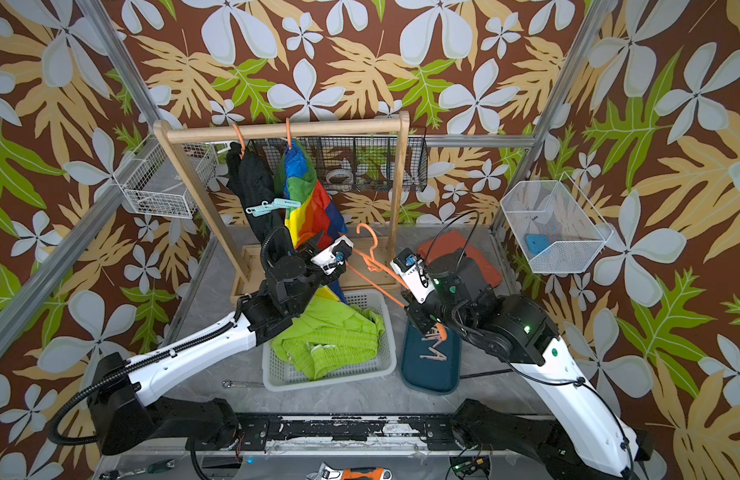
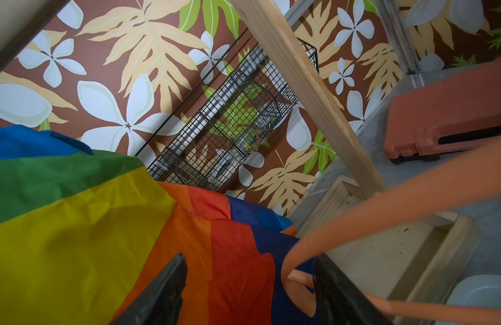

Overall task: Remove the clothespins securing shorts to the hanger
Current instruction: Place the hanger on the clothesline, then adjust the shorts in the basket, then pick up the hanger from the clothesline.

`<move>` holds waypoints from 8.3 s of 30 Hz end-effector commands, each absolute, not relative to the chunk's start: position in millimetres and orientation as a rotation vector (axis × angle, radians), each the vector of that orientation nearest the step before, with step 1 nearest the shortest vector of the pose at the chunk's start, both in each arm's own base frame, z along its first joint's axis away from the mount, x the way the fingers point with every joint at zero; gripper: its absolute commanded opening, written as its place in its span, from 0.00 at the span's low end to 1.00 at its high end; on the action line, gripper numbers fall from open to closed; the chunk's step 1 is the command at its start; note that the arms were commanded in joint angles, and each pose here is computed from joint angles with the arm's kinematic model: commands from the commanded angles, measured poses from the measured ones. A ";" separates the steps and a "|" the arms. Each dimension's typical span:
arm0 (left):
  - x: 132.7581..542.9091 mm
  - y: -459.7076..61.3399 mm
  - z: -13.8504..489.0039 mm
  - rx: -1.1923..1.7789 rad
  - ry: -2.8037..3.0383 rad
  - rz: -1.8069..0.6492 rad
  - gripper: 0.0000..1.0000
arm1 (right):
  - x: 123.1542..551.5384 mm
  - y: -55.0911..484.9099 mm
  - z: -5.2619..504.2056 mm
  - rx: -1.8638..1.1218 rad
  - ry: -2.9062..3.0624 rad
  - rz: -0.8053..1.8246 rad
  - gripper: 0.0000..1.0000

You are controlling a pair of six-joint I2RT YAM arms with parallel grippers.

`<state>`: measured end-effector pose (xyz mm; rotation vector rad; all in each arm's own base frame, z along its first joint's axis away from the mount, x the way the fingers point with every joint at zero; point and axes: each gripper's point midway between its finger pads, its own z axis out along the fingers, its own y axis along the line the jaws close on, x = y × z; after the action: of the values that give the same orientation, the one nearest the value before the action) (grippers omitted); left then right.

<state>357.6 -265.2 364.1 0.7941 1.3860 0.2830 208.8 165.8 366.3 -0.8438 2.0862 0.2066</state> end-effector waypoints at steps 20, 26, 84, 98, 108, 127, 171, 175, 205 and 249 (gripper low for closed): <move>337.2 -224.6 454.9 0.499 1.433 -0.081 0.97 | 285.0 161.9 483.5 -0.568 1.802 0.000 0.00; 334.1 -195.4 444.8 0.427 1.477 -0.123 1.00 | 319.4 178.1 490.8 -0.562 1.759 0.099 0.00; 299.9 -56.1 384.7 -0.313 1.462 0.072 0.86 | 329.7 136.5 434.1 -0.451 1.721 0.193 0.81; 344.6 -152.8 236.6 -0.161 1.711 -0.318 0.89 | 273.3 129.6 420.9 -0.468 1.687 0.303 0.81; 277.5 -227.8 154.7 -0.030 1.933 -0.409 0.88 | 270.0 128.0 412.3 -0.464 1.686 0.304 0.81; 255.6 -266.0 130.6 0.019 1.964 -0.522 0.92 | 256.6 152.6 426.7 -0.559 1.635 0.453 0.82; 352.4 -29.7 395.2 -0.105 1.421 -0.332 1.00 | 379.9 350.7 442.2 -0.739 1.649 0.378 0.82; 346.2 -27.3 401.7 -0.101 1.406 -0.309 1.00 | 396.1 358.2 439.5 -0.721 1.645 0.347 0.82; 337.6 -26.0 409.3 -0.093 1.383 -0.295 1.00 | 427.4 330.7 443.5 -0.640 1.620 0.328 0.00; 339.1 -22.2 406.8 -0.093 1.394 -0.256 1.00 | 334.1 264.3 568.5 -0.640 1.375 0.336 0.00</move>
<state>339.2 -24.2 401.4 -0.0942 1.4104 -0.2696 349.9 269.9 551.6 -0.6617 1.4278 0.2856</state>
